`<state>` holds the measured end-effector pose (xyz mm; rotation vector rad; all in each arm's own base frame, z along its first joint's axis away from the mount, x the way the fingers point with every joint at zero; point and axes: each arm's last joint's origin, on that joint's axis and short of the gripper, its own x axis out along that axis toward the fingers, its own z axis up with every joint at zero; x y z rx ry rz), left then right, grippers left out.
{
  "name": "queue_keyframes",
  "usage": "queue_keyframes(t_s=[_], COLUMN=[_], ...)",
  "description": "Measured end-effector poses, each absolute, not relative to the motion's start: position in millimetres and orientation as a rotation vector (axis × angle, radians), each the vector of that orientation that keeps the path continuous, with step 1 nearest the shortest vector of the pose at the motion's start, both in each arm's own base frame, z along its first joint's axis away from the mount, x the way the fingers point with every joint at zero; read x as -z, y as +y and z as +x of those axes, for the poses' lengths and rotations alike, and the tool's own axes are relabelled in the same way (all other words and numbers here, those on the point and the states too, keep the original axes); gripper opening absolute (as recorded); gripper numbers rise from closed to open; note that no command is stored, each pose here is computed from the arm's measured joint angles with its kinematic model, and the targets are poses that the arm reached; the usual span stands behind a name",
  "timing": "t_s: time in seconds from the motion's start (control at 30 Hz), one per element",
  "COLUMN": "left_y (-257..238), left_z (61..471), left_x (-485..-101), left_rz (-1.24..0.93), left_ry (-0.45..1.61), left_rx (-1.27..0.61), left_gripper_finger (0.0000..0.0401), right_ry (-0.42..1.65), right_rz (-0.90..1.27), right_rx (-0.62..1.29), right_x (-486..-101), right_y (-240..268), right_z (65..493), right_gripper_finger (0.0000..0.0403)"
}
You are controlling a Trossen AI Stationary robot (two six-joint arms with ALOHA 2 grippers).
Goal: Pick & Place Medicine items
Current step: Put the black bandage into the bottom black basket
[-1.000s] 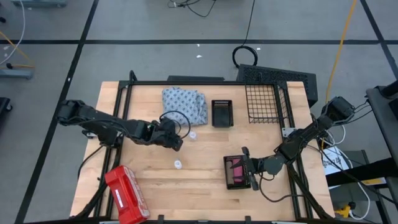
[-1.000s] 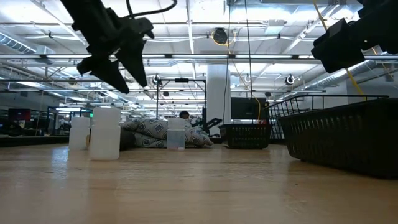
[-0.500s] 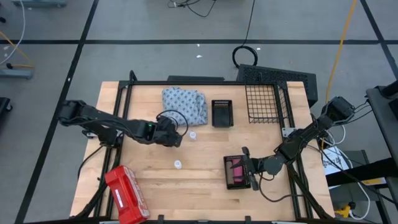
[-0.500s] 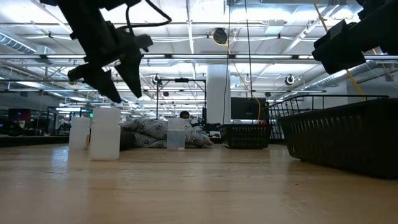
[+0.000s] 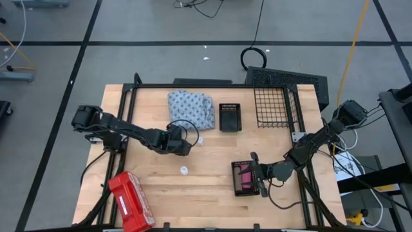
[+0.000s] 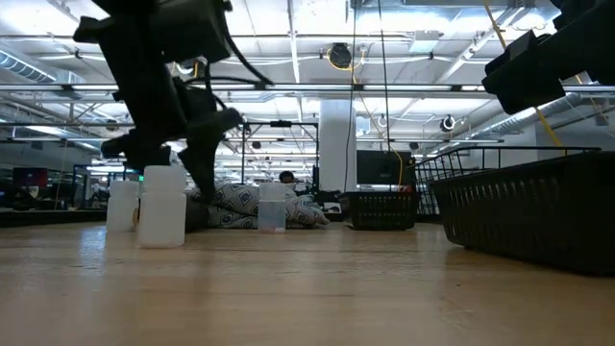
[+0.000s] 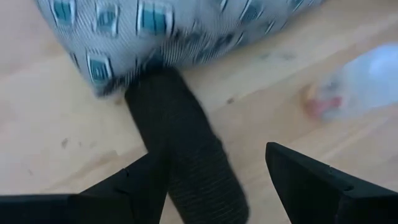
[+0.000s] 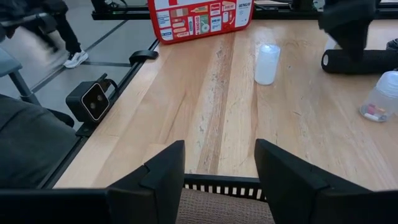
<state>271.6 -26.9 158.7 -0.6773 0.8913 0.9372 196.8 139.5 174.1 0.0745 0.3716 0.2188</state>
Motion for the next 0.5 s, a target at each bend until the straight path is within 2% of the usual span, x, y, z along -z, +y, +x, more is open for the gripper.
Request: queue_keyframes(t_s=[0.5], left_y=[-18], left_z=[275], left_x=[-140], left_rz=[-0.694], left_ry=[0.968], left_rx=[-1.001], left_gripper_finger=[0.0271], right_ry=[0.372], right_rz=[0.074], right_rx=[-0.219], right_x=[-174], right_y=[139], right_z=[197], right_gripper_finger=[0.0182])
